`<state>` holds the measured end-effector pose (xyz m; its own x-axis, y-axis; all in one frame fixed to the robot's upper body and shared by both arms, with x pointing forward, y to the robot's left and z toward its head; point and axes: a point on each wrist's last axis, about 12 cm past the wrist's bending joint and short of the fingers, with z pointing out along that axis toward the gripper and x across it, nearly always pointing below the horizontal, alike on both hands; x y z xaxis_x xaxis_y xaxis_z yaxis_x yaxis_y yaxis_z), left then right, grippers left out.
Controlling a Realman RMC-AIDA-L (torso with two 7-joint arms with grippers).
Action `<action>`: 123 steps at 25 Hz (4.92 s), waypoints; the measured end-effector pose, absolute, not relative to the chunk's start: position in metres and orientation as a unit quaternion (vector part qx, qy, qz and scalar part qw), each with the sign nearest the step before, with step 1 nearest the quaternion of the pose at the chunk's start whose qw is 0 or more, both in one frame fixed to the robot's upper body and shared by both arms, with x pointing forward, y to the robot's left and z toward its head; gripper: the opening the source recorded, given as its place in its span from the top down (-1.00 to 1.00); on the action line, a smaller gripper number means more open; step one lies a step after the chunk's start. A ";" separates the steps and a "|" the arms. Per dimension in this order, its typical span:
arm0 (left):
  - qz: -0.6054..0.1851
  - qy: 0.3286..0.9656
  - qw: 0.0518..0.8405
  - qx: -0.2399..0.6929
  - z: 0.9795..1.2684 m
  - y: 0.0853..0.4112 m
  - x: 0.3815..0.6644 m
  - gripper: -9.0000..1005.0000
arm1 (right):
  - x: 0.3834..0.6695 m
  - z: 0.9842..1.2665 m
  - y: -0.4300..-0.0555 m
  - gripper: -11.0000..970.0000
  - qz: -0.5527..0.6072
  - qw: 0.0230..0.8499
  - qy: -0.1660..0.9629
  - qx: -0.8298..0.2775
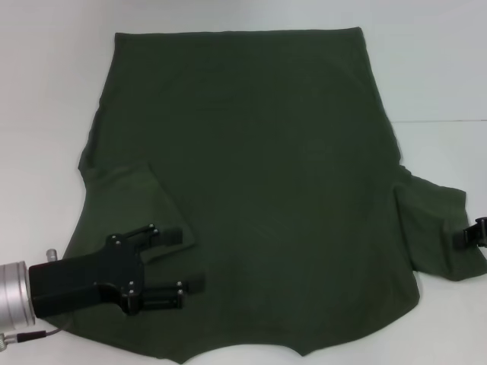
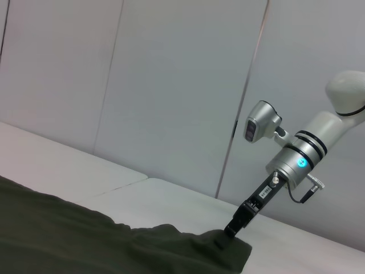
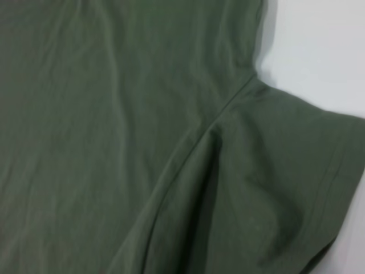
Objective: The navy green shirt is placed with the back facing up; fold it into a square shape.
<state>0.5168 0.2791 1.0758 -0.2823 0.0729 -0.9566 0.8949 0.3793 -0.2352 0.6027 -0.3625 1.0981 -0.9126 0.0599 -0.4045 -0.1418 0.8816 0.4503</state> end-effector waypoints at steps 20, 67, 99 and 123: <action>-0.431 0.677 0.487 0.343 1.078 0.281 0.518 -0.89 | 0.614 1.152 -0.408 0.89 0.174 0.291 0.940 -0.036; -0.436 0.668 0.508 0.325 1.084 0.292 0.515 -0.89 | 0.670 1.160 -0.224 0.11 0.224 0.222 0.926 -0.207; -0.441 0.665 0.504 0.331 1.085 0.288 0.516 -0.89 | 0.655 1.107 -0.293 -0.87 0.203 0.257 0.943 -0.050; -0.441 0.661 0.507 0.334 1.085 0.288 0.516 -0.89 | 0.659 1.104 -0.272 -0.87 0.244 0.289 0.925 -0.034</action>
<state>0.5158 0.2881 1.0854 -0.2625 -0.0046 -0.9649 0.8888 0.3882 -0.2436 0.6585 -0.2720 1.1044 -0.8301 0.0792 -0.5519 -0.2032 0.8789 0.4317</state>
